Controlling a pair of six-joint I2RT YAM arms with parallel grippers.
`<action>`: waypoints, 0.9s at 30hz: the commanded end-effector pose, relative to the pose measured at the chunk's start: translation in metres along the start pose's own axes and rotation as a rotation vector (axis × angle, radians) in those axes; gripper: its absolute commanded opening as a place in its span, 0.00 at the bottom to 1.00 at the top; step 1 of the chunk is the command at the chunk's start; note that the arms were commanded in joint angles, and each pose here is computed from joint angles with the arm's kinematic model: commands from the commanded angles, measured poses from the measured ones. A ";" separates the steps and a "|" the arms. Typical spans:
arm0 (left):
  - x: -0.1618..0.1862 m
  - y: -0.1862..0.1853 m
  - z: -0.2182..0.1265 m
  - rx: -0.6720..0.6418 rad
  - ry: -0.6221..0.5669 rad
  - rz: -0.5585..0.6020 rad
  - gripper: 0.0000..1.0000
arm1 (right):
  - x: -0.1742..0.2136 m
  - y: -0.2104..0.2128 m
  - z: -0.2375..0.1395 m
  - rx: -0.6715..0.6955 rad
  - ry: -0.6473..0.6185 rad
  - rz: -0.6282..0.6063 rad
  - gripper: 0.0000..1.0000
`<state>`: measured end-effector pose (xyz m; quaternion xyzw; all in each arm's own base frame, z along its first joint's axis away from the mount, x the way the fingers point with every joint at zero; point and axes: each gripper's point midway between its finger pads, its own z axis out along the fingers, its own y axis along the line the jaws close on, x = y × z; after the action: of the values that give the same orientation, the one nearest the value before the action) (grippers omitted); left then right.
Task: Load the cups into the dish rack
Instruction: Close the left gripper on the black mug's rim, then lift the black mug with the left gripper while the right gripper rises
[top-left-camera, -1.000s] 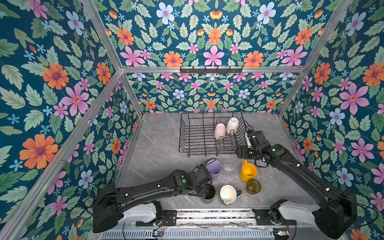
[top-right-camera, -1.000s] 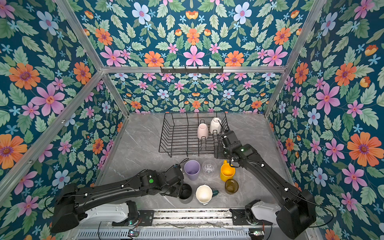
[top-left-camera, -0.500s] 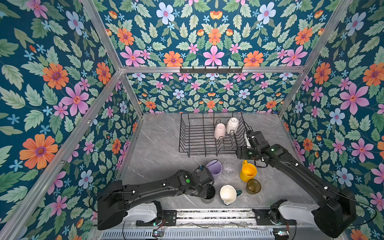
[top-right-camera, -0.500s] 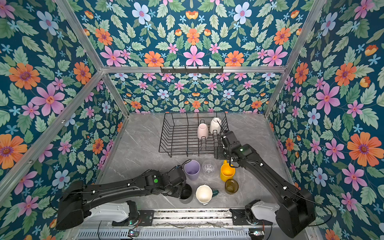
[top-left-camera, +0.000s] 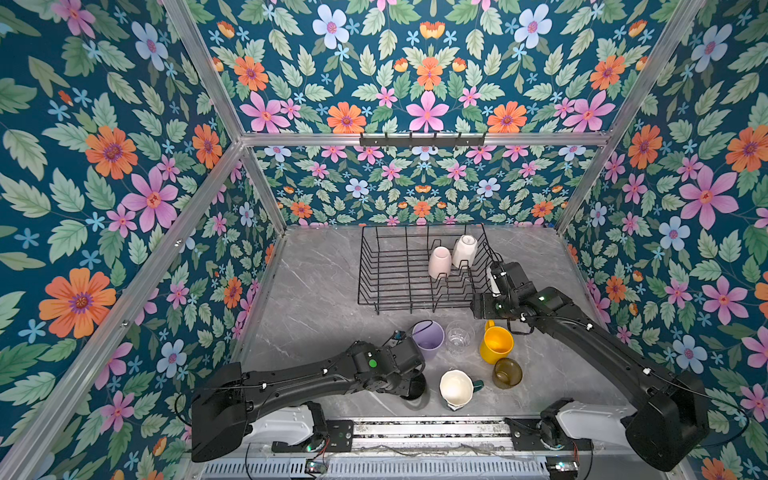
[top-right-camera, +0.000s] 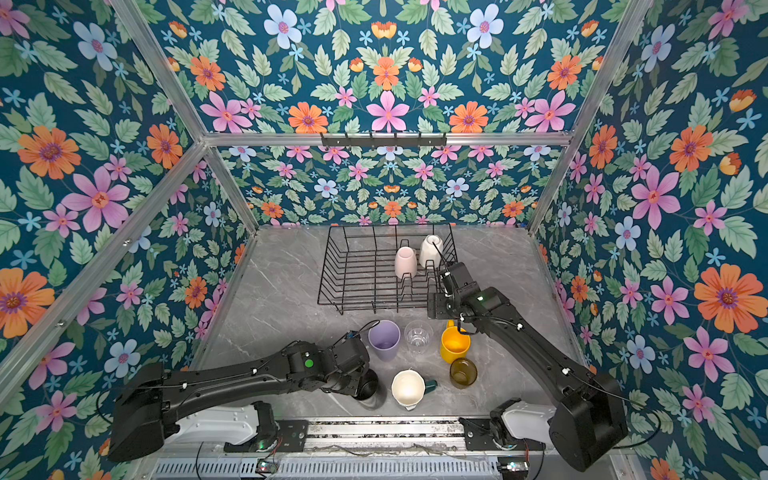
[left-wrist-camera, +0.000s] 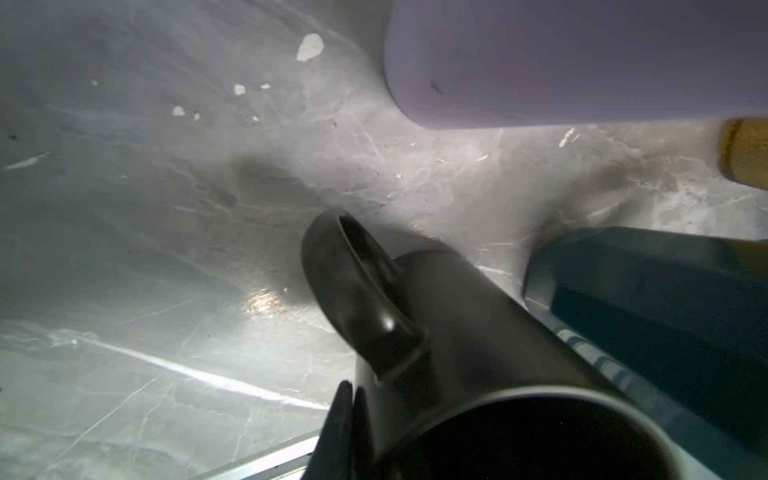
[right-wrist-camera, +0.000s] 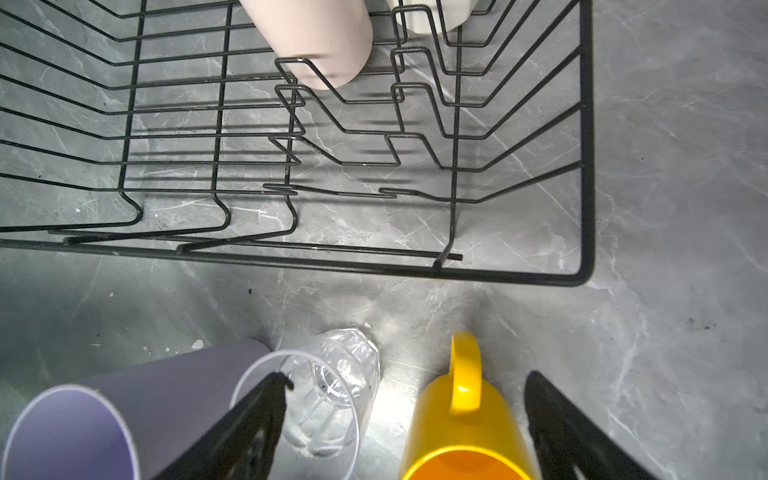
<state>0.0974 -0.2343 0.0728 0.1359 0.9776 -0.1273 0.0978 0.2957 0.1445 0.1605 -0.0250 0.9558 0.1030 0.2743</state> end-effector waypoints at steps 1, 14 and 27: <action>0.001 0.002 0.001 -0.004 -0.001 -0.014 0.10 | -0.006 0.002 -0.001 -0.003 -0.021 -0.006 0.89; -0.018 0.027 -0.039 -0.060 -0.156 -0.044 0.00 | -0.013 0.010 -0.008 -0.045 -0.047 0.002 0.89; -0.059 0.059 -0.171 -0.010 -0.568 0.023 0.00 | -0.034 0.029 -0.047 -0.169 -0.160 0.016 0.90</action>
<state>0.1351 -0.1682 0.2175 0.0990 0.9231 -0.1850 0.3221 0.2934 0.1572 0.2083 -0.0345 0.9303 0.1651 0.3258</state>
